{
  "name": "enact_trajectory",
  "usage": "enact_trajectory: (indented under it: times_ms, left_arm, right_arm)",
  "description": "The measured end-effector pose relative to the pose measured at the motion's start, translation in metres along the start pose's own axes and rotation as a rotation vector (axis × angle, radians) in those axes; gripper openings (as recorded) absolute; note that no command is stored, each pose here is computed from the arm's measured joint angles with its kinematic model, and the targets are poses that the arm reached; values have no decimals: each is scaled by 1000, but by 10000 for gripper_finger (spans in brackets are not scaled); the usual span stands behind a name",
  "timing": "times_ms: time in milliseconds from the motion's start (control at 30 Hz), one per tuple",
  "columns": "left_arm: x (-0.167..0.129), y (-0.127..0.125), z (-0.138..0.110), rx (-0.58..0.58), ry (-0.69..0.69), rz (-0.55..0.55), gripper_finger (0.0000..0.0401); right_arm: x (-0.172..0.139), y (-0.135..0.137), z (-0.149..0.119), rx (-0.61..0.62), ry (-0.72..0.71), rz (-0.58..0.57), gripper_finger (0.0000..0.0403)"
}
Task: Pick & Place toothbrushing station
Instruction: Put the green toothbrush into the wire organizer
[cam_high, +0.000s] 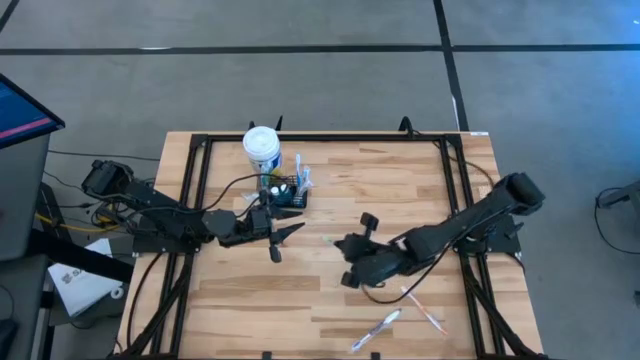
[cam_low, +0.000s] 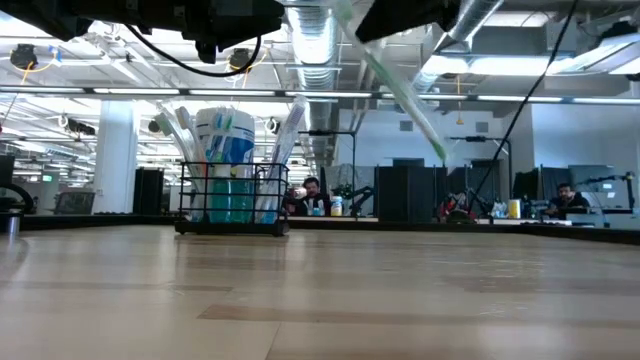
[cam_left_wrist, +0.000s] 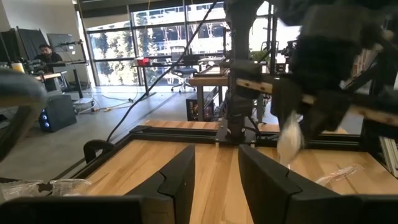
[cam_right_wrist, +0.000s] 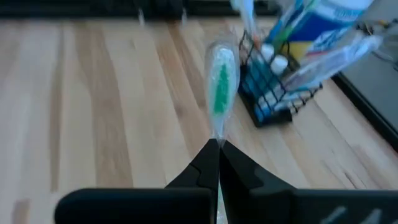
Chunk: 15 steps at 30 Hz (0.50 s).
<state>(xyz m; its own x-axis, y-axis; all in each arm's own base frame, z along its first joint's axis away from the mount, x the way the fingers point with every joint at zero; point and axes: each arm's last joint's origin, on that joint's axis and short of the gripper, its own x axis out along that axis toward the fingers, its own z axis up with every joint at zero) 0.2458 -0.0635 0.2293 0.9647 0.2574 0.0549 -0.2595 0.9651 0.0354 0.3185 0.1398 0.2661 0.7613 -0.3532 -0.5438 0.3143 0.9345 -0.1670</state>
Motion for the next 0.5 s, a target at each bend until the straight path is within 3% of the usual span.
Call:
enact_trajectory:
  times_ms: [233, 500]
  left_arm:
    - [0, 0, 0, -1, -2, 2, 117]
    - [0, 0, 0, -2, -3, 3, 117]
  right_arm:
    - [-6, -30, -12, 83, -227, 45, 0]
    - [6, -57, -7, 97, -397, 2, 0]
